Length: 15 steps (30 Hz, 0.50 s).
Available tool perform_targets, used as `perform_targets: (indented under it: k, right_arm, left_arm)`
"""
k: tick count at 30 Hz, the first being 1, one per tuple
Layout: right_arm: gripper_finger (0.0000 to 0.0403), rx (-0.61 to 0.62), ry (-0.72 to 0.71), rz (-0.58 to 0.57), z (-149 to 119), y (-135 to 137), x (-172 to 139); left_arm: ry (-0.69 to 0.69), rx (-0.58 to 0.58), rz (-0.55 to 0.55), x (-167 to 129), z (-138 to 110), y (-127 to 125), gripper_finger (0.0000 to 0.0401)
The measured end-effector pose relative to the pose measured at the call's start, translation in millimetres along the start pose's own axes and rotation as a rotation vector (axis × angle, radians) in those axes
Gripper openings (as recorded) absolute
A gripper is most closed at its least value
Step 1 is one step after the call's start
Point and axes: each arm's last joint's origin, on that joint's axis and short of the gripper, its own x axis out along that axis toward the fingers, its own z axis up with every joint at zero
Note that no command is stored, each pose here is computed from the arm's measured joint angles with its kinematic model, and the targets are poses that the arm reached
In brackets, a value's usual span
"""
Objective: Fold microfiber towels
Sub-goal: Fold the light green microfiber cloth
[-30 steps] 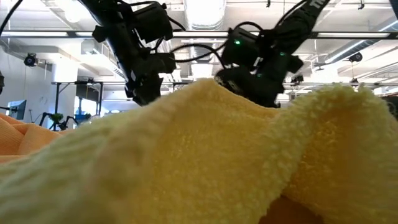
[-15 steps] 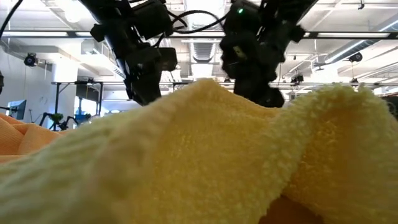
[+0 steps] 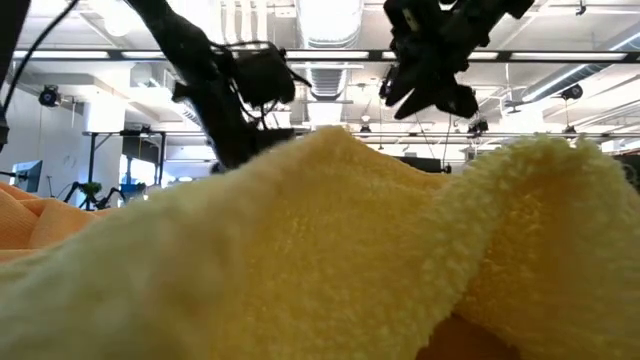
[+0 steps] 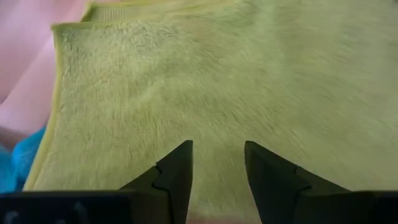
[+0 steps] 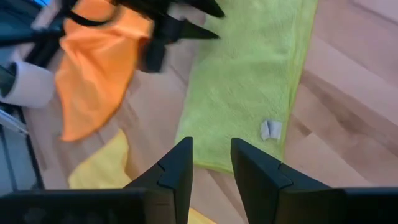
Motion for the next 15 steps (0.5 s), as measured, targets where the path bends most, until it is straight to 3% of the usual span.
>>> perform_targets:
  k: [5,15]
  right_arm:
    - [0.0107,0.001,-0.03,0.01,0.2,0.1,-10.8]
    - [0.0107,0.026,0.009,-0.028,-5.5,-2.8,-15.5]
  left_arm:
    - [0.017,-0.011,0.016,18.3,2.3,0.7,0.013]
    - [-0.096,0.181,-0.01,50.4,7.2,-3.7,0.013]
